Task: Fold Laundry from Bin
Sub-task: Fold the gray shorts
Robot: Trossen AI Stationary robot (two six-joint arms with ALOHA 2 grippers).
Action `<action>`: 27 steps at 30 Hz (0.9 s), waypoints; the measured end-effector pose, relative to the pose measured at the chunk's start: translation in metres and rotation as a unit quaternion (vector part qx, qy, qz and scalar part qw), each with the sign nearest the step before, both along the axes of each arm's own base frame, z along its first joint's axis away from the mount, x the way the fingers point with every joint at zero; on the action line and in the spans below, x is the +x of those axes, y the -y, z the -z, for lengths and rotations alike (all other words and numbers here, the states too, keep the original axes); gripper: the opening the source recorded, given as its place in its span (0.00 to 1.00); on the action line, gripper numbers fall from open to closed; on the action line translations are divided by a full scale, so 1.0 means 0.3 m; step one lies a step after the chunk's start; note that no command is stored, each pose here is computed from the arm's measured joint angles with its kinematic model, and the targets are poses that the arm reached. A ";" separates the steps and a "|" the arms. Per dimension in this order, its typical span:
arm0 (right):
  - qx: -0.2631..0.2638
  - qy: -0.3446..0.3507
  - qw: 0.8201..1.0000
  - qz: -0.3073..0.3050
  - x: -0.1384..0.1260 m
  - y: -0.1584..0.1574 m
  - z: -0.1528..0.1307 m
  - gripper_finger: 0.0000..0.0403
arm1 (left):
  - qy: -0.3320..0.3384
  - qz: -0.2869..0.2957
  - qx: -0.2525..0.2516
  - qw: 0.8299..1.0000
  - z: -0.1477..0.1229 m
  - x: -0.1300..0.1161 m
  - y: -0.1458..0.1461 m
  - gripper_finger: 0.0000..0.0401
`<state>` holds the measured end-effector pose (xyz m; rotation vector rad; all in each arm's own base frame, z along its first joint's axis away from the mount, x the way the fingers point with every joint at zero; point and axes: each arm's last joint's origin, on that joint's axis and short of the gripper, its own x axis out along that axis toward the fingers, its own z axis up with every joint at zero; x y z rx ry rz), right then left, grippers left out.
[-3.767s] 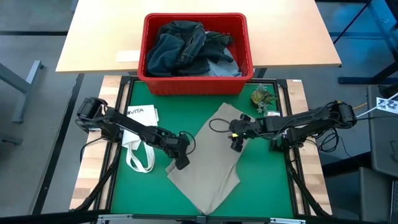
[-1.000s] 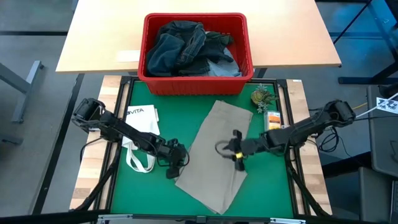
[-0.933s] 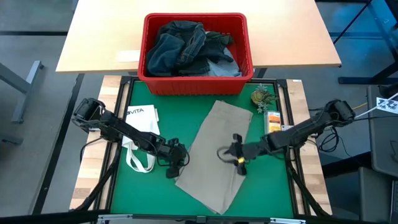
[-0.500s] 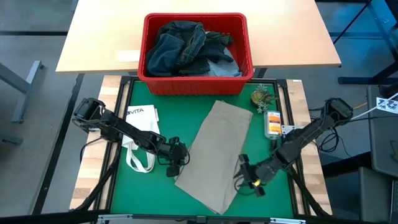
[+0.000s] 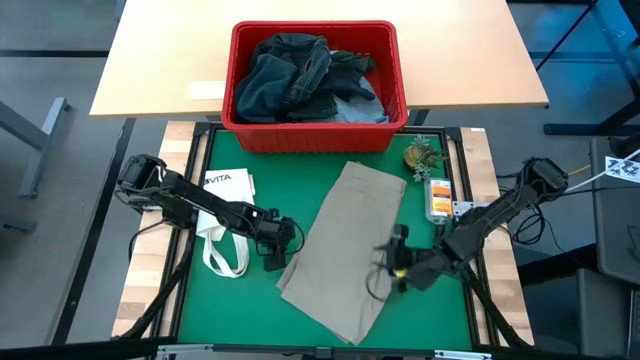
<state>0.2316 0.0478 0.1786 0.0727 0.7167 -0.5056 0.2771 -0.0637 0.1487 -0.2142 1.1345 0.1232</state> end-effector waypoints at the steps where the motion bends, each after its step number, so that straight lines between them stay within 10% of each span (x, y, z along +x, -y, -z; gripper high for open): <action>1: 0.003 -0.014 1.000 0.023 -0.003 0.024 0.010 0.43 | 0.002 -0.004 -0.002 1.000 -0.001 0.002 0.000 0.30; 16: 0.061 -0.153 0.974 0.155 0.027 0.246 0.189 0.43 | 0.039 -0.011 -0.037 0.998 0.045 0.037 0.082 0.20; 27: 0.001 -0.135 0.983 0.122 0.076 0.358 0.215 0.43 | 0.082 -0.002 -0.099 0.992 0.080 0.072 0.156 0.15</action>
